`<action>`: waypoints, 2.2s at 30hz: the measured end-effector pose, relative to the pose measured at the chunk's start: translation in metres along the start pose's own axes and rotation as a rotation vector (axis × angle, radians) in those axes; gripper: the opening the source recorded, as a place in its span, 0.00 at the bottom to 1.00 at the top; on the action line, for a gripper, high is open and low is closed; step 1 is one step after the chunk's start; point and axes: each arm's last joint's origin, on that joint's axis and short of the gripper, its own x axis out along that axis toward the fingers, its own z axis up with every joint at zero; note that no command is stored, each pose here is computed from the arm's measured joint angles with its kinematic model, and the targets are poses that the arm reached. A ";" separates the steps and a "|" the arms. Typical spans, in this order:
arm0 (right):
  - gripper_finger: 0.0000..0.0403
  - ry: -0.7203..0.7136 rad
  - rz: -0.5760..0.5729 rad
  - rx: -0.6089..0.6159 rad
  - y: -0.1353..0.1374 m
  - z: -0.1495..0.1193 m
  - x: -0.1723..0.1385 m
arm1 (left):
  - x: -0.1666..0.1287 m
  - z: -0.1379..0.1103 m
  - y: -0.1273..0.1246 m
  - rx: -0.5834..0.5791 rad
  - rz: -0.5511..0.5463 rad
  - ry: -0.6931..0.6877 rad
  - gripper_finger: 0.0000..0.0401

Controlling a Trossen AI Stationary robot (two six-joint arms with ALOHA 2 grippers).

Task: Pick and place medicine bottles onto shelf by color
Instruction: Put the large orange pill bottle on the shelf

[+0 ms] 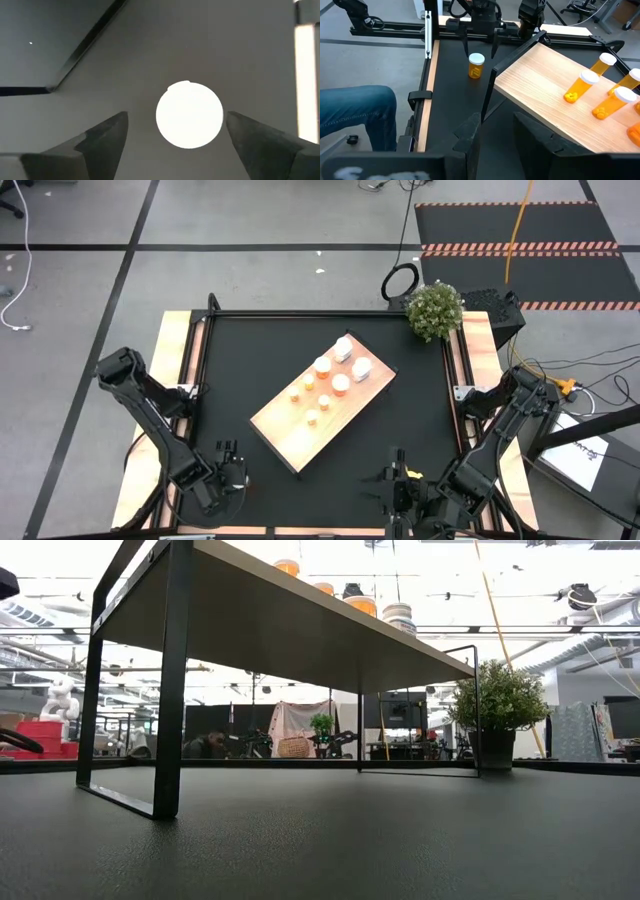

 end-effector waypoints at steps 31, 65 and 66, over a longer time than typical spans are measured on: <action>0.26 0.001 0.001 0.000 0.000 0.000 0.000 | 0.013 -0.001 -0.004 0.013 0.003 0.060 0.52; 0.26 0.001 -0.006 -0.116 -0.001 0.001 0.002 | -0.111 0.067 0.000 0.166 -0.023 0.020 0.51; 0.26 0.002 -0.009 -0.119 -0.002 0.001 0.002 | -0.114 0.069 0.002 0.165 -0.020 0.021 0.51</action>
